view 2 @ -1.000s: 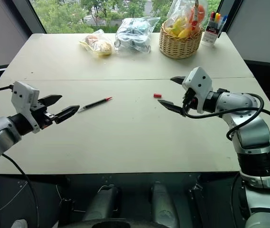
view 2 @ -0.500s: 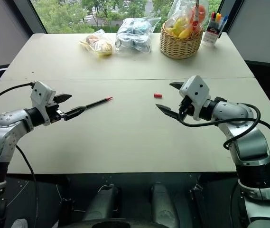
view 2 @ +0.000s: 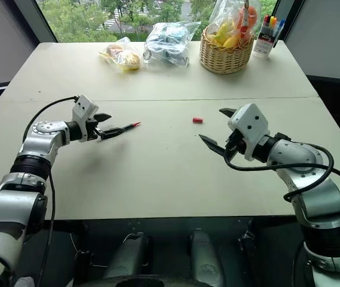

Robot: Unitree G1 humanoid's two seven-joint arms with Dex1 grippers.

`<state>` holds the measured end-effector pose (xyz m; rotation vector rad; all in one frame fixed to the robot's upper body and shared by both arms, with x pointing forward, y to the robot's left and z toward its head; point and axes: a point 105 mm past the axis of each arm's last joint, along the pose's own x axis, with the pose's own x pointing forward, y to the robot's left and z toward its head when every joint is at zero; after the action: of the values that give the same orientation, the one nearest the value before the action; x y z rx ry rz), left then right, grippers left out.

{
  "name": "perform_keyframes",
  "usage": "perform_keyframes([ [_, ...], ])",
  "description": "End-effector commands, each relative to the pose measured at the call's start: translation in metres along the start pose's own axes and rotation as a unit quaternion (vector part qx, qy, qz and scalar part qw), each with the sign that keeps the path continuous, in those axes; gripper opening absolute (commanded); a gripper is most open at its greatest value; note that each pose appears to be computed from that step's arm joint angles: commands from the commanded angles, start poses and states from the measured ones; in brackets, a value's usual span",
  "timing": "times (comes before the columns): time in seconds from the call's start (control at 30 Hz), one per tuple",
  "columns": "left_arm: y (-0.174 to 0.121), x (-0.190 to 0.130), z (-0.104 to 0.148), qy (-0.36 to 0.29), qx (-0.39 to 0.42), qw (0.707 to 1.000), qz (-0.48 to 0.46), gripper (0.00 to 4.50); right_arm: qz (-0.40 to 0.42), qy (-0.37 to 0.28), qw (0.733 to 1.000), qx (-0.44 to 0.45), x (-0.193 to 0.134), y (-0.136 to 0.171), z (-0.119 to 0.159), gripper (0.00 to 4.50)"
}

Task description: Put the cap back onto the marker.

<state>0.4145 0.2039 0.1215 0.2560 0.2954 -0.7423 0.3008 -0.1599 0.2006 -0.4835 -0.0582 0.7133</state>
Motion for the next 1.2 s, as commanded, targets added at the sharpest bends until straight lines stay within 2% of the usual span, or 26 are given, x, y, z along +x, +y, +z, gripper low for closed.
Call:
perform_keyframes([
  [0.03,0.002,0.001,0.003,0.01,0.02,1.0,-0.007,4.45,-0.019,-0.017,0.999,-0.02,-0.006,-0.006,0.013,4.5],
  [0.47,0.0,0.0,-0.014,0.064,0.039,0.997,-0.029,4.45,-0.026,-0.018,0.999,-0.027,-0.001,-0.009,0.012,4.5],
  [0.57,0.0,0.0,-0.016,0.067,0.037,0.997,-0.029,3.65,-0.025,-0.018,0.999,-0.029,-0.001,-0.01,0.011,4.5],
  [0.73,0.0,-0.001,-0.02,0.076,0.038,0.996,-0.031,1.17,-0.024,-0.017,0.999,-0.035,0.0,-0.012,0.011,4.5],
  [0.8,0.0,-0.001,-0.02,0.078,0.041,0.996,-0.033,0.02,-0.024,-0.017,0.999,-0.038,0.001,-0.013,0.012,4.5],
  [1.03,-0.001,-0.003,-0.019,0.082,0.049,0.994,-0.044,0.02,-0.023,-0.021,0.999,-0.041,0.004,-0.013,0.013,4.5],
  [1.2,-0.001,-0.003,-0.005,0.048,0.07,0.995,-0.044,0.02,-0.015,-0.025,0.999,-0.033,0.008,-0.013,0.01,4.5],
])
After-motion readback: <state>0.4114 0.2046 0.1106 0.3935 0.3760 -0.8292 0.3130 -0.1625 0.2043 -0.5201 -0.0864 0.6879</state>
